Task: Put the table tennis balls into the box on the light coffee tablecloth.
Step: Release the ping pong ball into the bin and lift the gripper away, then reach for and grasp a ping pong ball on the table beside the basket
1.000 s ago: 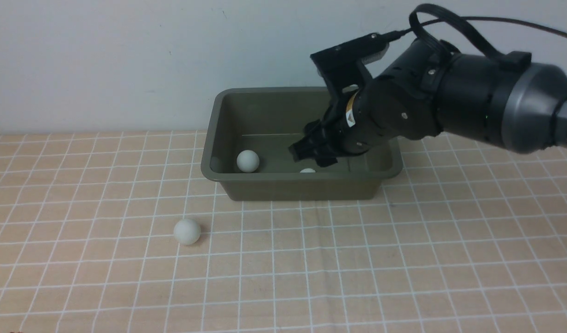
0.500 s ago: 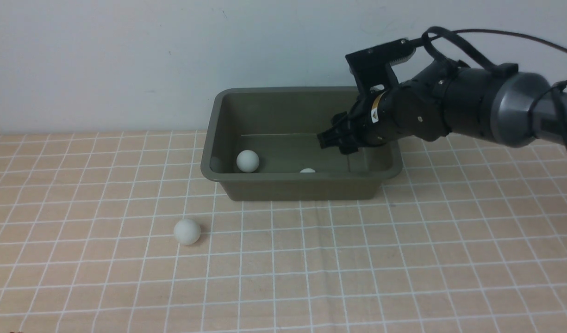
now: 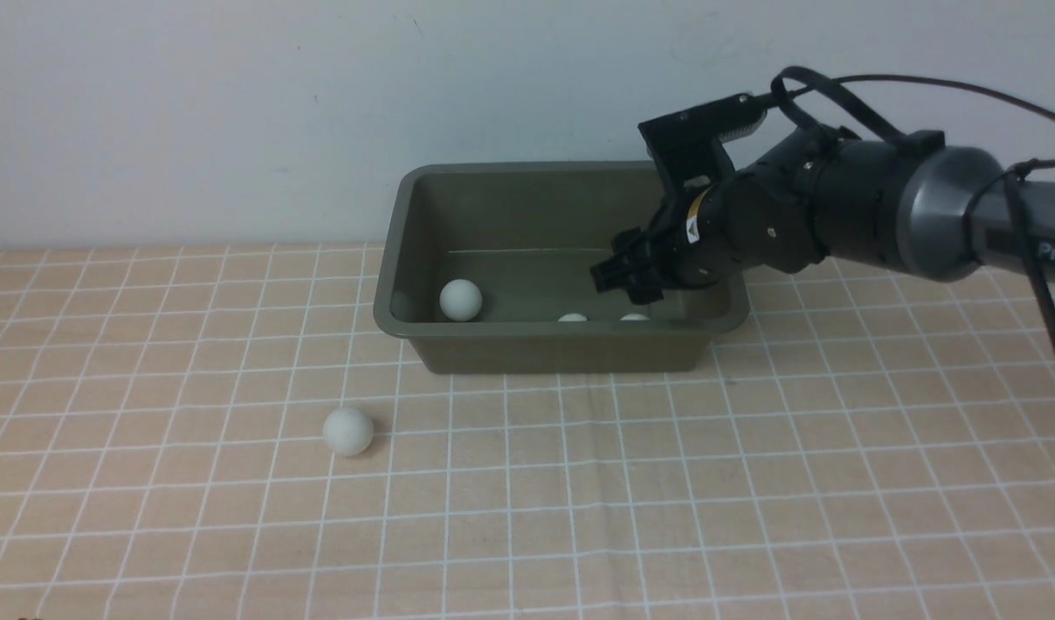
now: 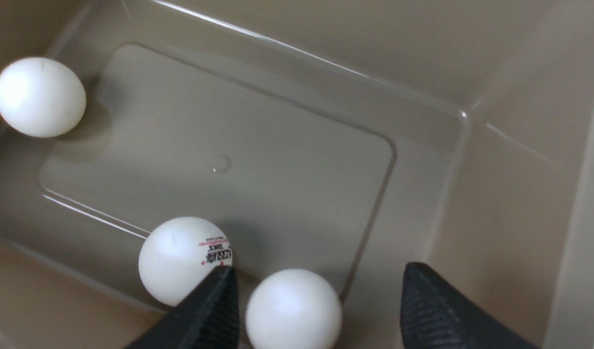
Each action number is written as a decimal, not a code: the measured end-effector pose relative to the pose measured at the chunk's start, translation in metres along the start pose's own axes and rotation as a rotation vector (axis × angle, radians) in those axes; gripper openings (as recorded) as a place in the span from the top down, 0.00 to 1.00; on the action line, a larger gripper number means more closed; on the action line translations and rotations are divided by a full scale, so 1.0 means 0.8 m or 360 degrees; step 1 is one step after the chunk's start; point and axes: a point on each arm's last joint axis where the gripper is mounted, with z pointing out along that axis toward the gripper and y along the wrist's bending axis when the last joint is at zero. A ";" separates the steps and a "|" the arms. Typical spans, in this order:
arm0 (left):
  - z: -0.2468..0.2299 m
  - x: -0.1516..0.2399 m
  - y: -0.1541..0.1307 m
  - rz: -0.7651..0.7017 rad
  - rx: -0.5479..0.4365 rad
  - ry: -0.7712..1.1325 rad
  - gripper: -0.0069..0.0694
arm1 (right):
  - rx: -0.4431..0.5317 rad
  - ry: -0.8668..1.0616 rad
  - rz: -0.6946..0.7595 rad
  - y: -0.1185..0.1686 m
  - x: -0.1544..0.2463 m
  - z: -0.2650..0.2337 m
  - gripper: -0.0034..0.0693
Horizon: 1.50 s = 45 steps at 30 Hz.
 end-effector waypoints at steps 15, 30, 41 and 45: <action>0.000 0.000 0.000 0.0000 0.0000 0.0000 1.00 | 0.0122 -0.0370 -0.0105 -0.023 -0.061 -0.153 0.89; 0.000 -0.004 -0.009 -0.0461 0.0143 -0.0070 1.00 | 0.0340 -0.0538 -0.0038 -0.064 -0.018 -0.344 0.98; -0.001 -0.009 -0.020 -0.0930 0.0312 -0.0066 1.00 | 0.0267 -0.0605 0.0022 -0.078 0.142 -0.388 0.98; -0.002 -0.010 -0.023 -0.1059 0.0361 -0.0052 1.00 | 0.0275 -0.0515 0.0083 -0.083 0.189 -0.387 0.98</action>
